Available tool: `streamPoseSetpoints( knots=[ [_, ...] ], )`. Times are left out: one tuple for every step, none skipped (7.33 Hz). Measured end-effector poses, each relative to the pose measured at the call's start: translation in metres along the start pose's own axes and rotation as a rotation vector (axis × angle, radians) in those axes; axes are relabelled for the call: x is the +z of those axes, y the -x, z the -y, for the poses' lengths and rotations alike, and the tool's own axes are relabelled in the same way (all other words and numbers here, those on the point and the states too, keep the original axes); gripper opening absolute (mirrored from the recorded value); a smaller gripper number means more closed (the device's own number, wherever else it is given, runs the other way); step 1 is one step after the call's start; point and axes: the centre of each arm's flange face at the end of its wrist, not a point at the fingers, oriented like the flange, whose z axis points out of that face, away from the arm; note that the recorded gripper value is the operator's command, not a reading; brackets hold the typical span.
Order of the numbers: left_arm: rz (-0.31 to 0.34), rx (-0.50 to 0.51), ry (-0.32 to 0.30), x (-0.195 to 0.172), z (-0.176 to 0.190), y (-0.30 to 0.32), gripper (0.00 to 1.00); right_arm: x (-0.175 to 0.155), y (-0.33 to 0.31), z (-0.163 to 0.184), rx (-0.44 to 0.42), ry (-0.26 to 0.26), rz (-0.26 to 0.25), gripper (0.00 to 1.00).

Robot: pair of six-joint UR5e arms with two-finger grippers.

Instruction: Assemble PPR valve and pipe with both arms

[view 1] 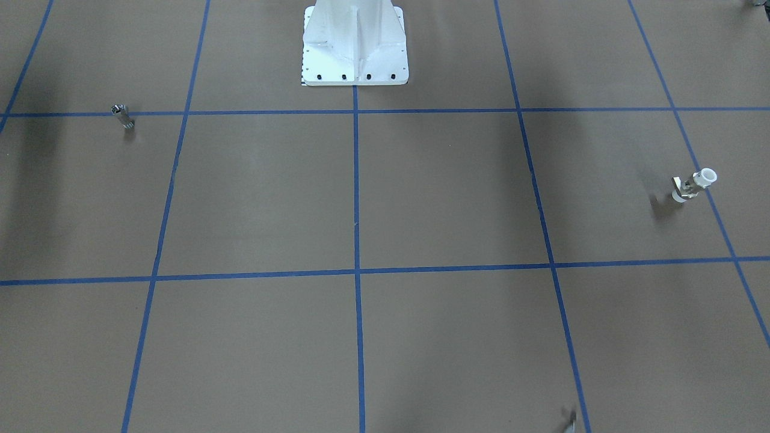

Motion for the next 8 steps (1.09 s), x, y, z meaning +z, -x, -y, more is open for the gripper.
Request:
streamPoseSetpoints(
  knots=[
    [0.0,0.0,0.001,0.0,0.0,0.0,1.0,0.0,0.0,0.0,0.0,0.0,0.0,0.99],
    [-0.001,0.002,0.002,0.001,0.0,-0.001,1.0,0.0,0.0,0.0,0.0,0.0,0.0,0.99],
    [-0.008,0.006,0.005,0.002,0.0,-0.004,1.0,0.0,0.0,0.0,0.0,-0.001,0.0,0.99],
    [-0.027,0.007,0.011,0.004,-0.001,-0.007,1.0,-0.001,0.001,0.001,-0.003,-0.003,0.0,0.99],
    [-0.045,0.002,0.016,0.007,-0.003,-0.009,1.0,-0.002,0.002,0.001,-0.005,-0.005,0.0,0.99],
    [-0.053,-0.001,0.019,0.009,-0.006,-0.009,1.0,-0.003,0.003,0.001,-0.005,-0.005,0.0,0.99],
    [-0.057,-0.001,0.019,0.009,-0.008,-0.009,1.0,-0.003,0.003,0.0,-0.005,-0.005,0.001,0.99],
    [-0.059,0.006,0.013,0.008,-0.009,-0.011,1.0,-0.003,0.003,0.0,-0.004,-0.005,0.004,0.99]
  ],
)
